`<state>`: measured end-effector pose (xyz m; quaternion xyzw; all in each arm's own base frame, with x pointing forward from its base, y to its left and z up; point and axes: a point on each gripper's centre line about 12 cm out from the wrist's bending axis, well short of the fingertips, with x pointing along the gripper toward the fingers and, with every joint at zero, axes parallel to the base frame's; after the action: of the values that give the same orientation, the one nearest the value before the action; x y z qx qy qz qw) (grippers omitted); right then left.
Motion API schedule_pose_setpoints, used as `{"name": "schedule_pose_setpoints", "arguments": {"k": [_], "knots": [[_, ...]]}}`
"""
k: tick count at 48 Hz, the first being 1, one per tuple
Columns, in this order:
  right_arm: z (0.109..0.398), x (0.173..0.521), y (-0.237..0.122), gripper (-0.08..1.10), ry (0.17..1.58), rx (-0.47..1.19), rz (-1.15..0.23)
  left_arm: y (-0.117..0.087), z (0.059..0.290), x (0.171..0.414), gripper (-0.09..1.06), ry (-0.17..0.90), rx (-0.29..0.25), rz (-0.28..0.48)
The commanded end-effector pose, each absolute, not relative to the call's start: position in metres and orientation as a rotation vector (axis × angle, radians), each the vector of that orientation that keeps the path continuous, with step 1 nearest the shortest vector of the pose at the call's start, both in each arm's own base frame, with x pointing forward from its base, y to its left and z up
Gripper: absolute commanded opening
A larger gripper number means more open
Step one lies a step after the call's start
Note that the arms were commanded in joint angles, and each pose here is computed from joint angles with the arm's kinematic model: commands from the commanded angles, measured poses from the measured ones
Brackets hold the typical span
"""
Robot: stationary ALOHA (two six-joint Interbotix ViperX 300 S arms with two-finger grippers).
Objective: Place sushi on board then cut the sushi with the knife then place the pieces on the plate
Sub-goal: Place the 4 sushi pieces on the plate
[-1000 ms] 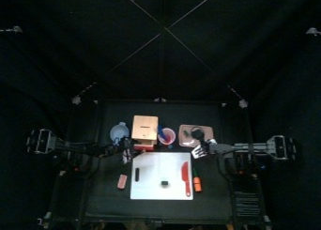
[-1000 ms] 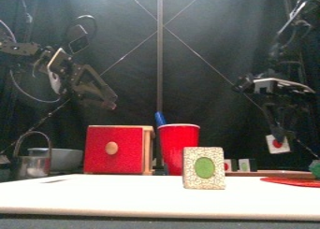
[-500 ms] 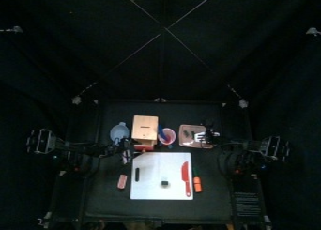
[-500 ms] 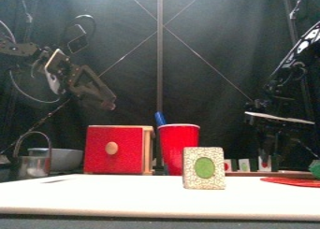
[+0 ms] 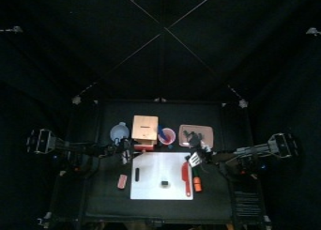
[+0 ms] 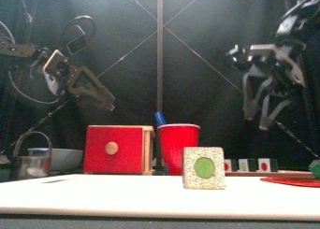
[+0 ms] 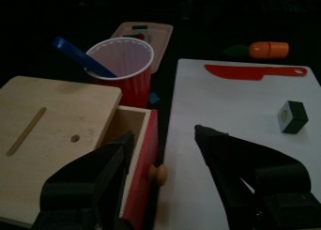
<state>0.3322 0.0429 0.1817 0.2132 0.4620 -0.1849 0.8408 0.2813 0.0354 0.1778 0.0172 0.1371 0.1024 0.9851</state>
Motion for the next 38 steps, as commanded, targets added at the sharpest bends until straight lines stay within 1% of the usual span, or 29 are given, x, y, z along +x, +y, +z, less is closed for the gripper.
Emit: {"name": "schedule_pose_setpoints", "arguments": {"k": [1, 3, 6, 9, 14, 19, 22, 25, 27, 29, 33, 35, 38], "knots": [[0.192, 0.387, 0.07, 0.94, 0.967, 0.383, -0.245, 0.035, 0.187, 0.288, 0.89, 0.242, 0.036, 0.205], [0.193, 0.404, 0.08, 0.94, 0.978, 0.363, -0.189, 0.035, 0.187, 0.288, 0.89, 0.243, 0.034, 0.205], [0.188, 0.419, 0.09, 0.94, 1.006, 0.321, -0.122, 0.035, 0.187, 0.288, 0.89, 0.243, 0.031, 0.205], [0.175, 0.427, 0.097, 0.94, 1.048, 0.3, -0.077, 0.035, 0.186, 0.288, 0.89, 0.246, 0.027, 0.207], [0.159, 0.429, 0.099, 0.94, 1.111, 0.282, -0.061, 0.036, 0.185, 0.288, 0.89, 0.25, 0.02, 0.213], [0.143, 0.428, 0.097, 0.91, 1.155, 0.276, -0.077, 0.036, 0.185, 0.288, 0.89, 0.25, 0.019, 0.214], [0.142, 0.427, 0.096, 0.84, 1.16, 0.278, -0.084, 0.036, 0.184, 0.287, 0.89, 0.253, 0.019, 0.214], [0.141, 0.425, 0.094, 0.68, 1.168, 0.284, -0.092, 0.036, 0.184, 0.287, 0.89, 0.255, 0.019, 0.214], [0.141, 0.422, 0.091, 0.6, 1.172, 0.292, -0.1, 0.035, 0.184, 0.287, 0.89, 0.255, 0.019, 0.212], [0.141, 0.419, 0.086, 0.54, 1.181, 0.303, -0.121, 0.036, 0.183, 0.287, 0.89, 0.255, 0.019, 0.214], [0.151, 0.398, 0.063, 0.54, 1.182, 0.356, -0.207, 0.036, 0.182, 0.286, 0.89, 0.259, 0.019, 0.214], [0.157, 0.381, 0.048, 0.54, 1.173, 0.393, -0.268, 0.035, 0.182, 0.285, 0.89, 0.261, 0.019, 0.212], [0.166, 0.341, 0.016, 0.54, 1.147, 0.509, -0.427, 0.035, 0.181, 0.285, 0.89, 0.262, 0.022, 0.211]]}}
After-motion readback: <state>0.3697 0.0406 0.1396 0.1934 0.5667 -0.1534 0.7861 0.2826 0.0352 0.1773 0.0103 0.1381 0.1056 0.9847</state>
